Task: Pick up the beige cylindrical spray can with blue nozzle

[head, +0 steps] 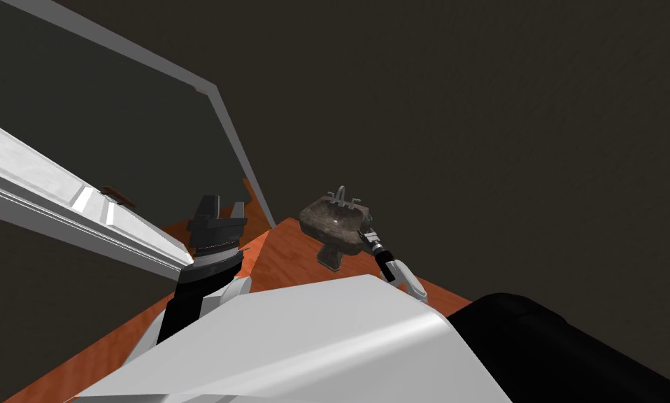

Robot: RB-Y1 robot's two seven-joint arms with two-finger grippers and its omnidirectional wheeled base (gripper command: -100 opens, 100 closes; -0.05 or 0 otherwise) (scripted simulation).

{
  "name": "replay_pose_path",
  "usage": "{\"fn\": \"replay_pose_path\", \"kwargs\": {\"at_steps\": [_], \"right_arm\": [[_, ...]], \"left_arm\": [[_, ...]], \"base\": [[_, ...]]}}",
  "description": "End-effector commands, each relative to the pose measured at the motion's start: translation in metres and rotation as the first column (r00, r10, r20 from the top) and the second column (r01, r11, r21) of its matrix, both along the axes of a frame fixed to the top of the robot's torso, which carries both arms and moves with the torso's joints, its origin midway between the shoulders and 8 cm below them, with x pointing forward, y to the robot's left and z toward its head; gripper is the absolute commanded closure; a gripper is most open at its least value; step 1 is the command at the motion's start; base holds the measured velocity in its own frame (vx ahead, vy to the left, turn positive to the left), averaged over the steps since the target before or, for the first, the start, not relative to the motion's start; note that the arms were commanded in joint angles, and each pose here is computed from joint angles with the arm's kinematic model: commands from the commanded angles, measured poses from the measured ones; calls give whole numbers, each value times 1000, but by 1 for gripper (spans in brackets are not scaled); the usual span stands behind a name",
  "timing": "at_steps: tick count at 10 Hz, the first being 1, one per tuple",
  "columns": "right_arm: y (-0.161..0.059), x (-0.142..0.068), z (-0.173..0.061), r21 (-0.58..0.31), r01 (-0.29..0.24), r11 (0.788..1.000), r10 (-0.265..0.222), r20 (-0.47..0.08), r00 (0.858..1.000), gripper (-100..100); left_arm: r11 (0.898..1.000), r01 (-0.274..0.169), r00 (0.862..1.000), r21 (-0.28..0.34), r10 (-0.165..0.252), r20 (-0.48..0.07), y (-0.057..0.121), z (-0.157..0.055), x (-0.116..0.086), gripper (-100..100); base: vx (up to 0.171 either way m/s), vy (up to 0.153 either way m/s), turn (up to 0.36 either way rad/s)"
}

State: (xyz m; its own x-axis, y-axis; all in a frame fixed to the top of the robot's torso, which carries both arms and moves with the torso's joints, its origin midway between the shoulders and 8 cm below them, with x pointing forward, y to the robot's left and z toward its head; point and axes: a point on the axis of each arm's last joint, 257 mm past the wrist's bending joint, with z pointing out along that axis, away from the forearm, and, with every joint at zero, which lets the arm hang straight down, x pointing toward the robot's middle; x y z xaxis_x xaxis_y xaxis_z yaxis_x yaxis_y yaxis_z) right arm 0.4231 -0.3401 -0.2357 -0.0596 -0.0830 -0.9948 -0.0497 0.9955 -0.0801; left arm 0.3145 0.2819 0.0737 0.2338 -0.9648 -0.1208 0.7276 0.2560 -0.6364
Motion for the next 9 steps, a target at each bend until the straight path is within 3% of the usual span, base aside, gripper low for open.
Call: {"fn": "replay_pose_path", "kwargs": {"at_steps": [1, 2, 3, 4, 5, 6, 7, 9], "right_arm": [[8, 14, -9, 19, 6, 1000, -5, -19, 1000, -100], [12, 24, 3, 19, -4, 1000, 4, 8, 1000, -100], [17, 29, -18, 21, 3, 1000, -2, -41, 999, -100], [26, 36, -20, 32, -4, 999, 5, -43, 999, -100], [28, 48, -5, 31, -5, 1000, 6, -13, 1000, -100], [34, 53, -25, 29, 2, 1000, 0, -57, 998, -100], [39, 61, -25, 32, 7, 999, -5, -58, 998, -100], [47, 76, -4, 32, -10, 999, 11, -15, 1000, -100]], "left_arm": [[1000, 0, 1000, 0, 0, 0, 0, 0, 0, 0], [1000, 0, 1000, 0, 0, 0, 0, 0, 0, 0], [1000, 0, 1000, 0, 0, 0, 0, 0, 0, 0], [1000, 0, 1000, 0, 0, 0, 0, 0, 0, 0], [1000, 0, 1000, 0, 0, 0, 0, 0, 0, 0], [1000, 0, 1000, 0, 0, 0, 0, 0, 0, 0], [1000, 0, 1000, 0, 0, 0, 0, 0, 0, 0], [1000, 0, 1000, 0, 0, 0, 0, 0, 0, 0]], "base": [[-98, -72, 12], [-54, -33, 5], [-70, -55, 2], [-98, -55, 8], [-61, -26, 3], [-105, -56, 5], [-105, -69, 7], [-20, -17, 1]]}}
